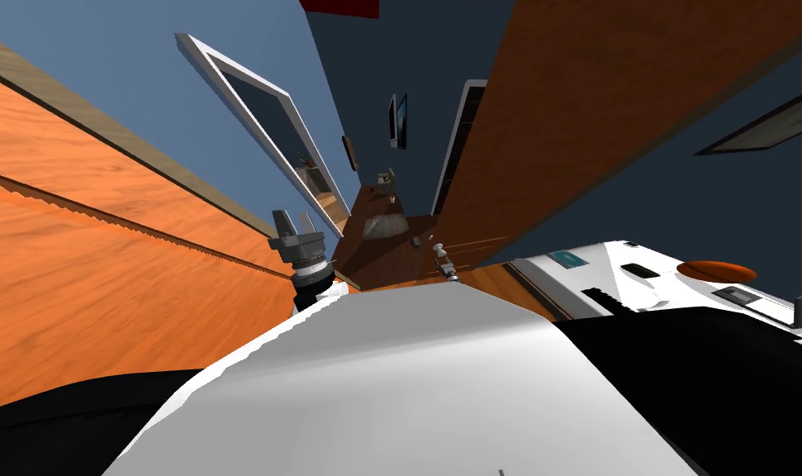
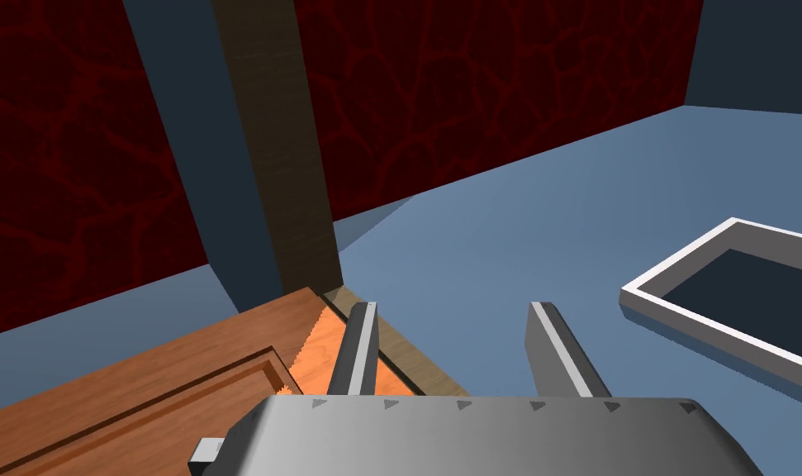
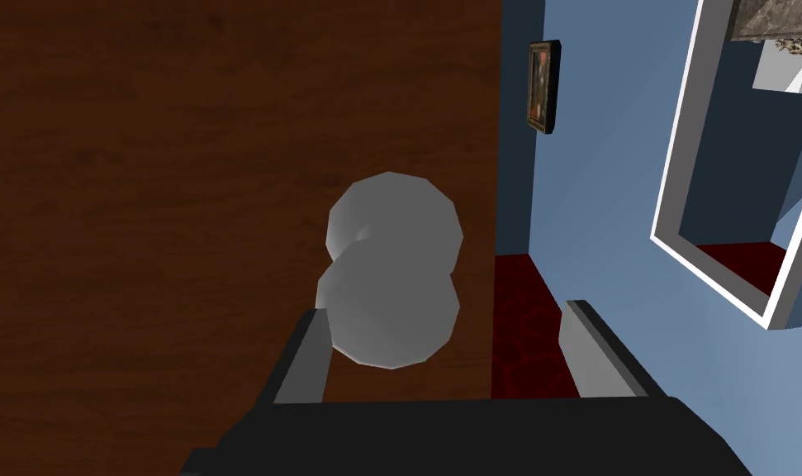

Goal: Pull the door open

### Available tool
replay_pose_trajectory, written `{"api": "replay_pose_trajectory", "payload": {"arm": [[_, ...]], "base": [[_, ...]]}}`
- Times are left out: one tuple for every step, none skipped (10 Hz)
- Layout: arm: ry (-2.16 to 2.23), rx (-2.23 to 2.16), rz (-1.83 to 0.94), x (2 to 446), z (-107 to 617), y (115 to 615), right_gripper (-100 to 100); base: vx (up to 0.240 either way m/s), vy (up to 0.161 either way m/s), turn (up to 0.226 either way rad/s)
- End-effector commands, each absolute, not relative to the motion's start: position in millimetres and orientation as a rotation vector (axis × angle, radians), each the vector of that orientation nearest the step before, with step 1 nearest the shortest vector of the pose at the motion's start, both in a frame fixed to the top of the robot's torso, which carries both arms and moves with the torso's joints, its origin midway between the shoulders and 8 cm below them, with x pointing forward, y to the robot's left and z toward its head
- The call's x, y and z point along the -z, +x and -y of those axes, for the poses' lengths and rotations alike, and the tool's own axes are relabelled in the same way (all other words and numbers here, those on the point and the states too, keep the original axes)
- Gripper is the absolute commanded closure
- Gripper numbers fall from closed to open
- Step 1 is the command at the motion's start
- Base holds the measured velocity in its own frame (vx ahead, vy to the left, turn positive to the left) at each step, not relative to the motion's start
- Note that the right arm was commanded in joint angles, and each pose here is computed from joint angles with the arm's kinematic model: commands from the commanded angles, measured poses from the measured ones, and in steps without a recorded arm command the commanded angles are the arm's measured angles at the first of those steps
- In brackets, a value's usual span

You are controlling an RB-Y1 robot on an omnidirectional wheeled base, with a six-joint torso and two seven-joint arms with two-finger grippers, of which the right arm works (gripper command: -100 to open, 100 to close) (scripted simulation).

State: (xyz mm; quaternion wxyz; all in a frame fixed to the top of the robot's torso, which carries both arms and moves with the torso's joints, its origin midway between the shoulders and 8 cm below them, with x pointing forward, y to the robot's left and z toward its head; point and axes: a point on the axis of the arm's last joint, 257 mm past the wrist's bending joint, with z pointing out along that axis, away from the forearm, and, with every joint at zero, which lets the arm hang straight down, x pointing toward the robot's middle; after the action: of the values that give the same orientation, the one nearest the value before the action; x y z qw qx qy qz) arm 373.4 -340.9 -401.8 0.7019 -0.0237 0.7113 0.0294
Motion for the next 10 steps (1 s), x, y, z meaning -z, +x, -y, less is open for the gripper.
{"api": "replay_pose_trajectory", "payload": {"arm": [[-0.058,-0.067,-1.579,398.9,343.9,373.1,-100],[-0.062,-0.068,-1.577,396.9,346.0,373.0,-100],[-0.065,-0.069,-1.574,394.9,347.9,372.9,-100],[-0.068,-0.070,-1.572,393.3,349.5,372.8,-100],[-0.071,-0.071,-1.570,391.8,351.0,372.7,-100],[-0.069,-0.070,-1.571,392.7,350.4,372.7,-100],[-0.050,-0.053,-1.570,392.9,363.1,367.9,-100],[-0.045,-0.047,-1.570,393.0,366.7,366.5,-100],[-0.032,-0.035,-1.568,392.9,374.7,363.4,-100],[-0.019,-0.023,-1.567,392.8,383.1,360.0,-100]], "base": [[-0.192,0.036,-0.025],[-0.175,-0.015,-0.034],[-0.193,-0.059,-0.037],[-0.208,-0.064,-0.029],[-0.182,-0.061,-0.039],[-0.077,-0.029,-0.007],[0.114,0.035,0.181],[0.192,0.051,0.125],[0.209,0.045,0.142],[0.206,0.046,0.176]]}}
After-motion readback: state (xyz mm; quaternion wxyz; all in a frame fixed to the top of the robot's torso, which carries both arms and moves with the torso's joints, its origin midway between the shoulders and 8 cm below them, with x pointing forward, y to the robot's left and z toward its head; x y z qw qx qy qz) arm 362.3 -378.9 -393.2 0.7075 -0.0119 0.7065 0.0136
